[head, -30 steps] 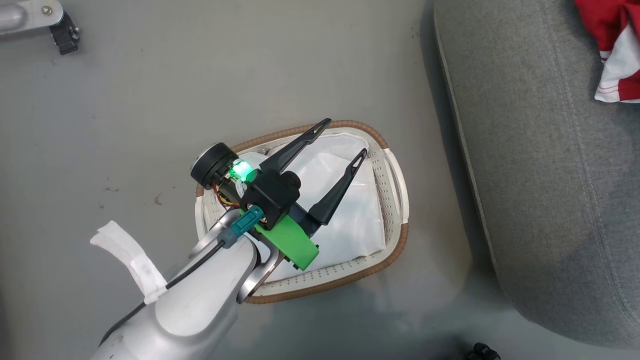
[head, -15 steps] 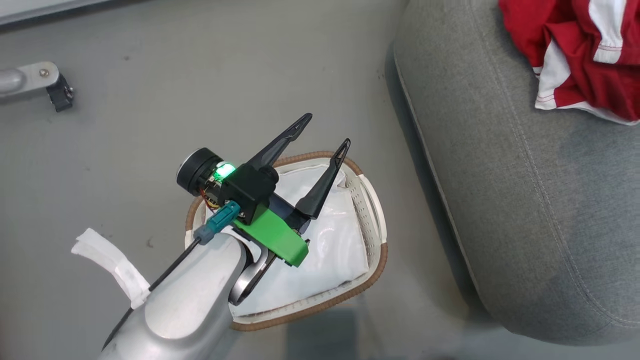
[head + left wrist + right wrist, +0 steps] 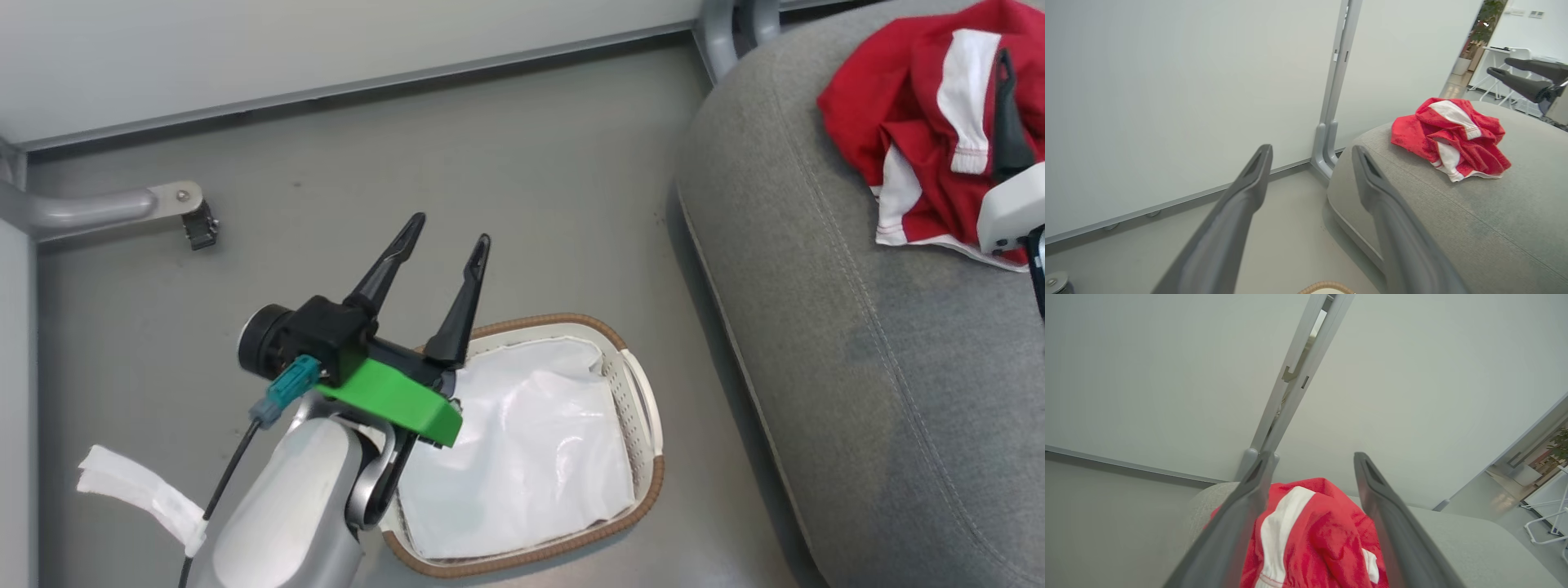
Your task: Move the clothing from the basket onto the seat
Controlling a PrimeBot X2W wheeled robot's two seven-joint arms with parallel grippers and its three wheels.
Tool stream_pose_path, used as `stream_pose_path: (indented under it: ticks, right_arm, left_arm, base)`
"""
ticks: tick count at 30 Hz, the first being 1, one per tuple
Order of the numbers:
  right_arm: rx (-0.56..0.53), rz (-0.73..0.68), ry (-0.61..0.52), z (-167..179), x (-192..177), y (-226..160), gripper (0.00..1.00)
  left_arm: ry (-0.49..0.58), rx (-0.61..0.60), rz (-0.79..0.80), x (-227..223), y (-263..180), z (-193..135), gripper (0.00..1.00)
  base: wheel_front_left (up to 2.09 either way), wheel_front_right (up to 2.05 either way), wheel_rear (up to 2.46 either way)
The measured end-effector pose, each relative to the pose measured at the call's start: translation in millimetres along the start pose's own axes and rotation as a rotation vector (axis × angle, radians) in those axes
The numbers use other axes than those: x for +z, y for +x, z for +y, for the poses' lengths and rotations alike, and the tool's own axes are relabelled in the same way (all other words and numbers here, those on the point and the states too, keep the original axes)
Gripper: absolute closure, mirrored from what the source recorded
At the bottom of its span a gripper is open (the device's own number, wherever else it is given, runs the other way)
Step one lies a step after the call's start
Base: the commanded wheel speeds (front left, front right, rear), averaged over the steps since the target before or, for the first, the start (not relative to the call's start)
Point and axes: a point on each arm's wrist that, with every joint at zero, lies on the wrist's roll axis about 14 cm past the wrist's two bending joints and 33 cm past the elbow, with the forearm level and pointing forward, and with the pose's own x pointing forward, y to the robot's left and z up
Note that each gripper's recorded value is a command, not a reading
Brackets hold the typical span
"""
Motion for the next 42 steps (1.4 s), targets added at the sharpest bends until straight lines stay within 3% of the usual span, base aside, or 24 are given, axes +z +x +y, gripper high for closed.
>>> stream_pose_path:
  ticks: [12, 20, 33, 42]
  right_arm:
    - [0.157, -0.098, 0.279, 105.3, 40.4, -29.1, 0.0]
    - [0.181, -0.128, 0.382, 136.3, 56.1, -73.5, 0.0]
    - [0.182, -0.075, 0.501, 139.4, 40.2, -132.9, 0.0]
    - [0.196, -0.035, 0.499, 145.1, 29.3, -147.7, 0.0]
  left_arm:
    - [0.014, 0.367, -0.069, 29.4, -95.8, 69.1, 0.0]
    - [0.01, 0.545, -0.106, 36.0, -153.6, 89.2, 0.0]
    - [0.021, 0.595, -0.042, 14.0, -181.3, 85.3, 0.0]
    - [0.011, 0.585, -0.031, 8.7, -182.4, 78.8, 0.0]
  base:
    - [0.0, 0.0, 0.0]
    - [0.0, 0.0, 0.0]
    - [0.0, 0.0, 0.0]
    - [0.0, 0.0, 0.0]
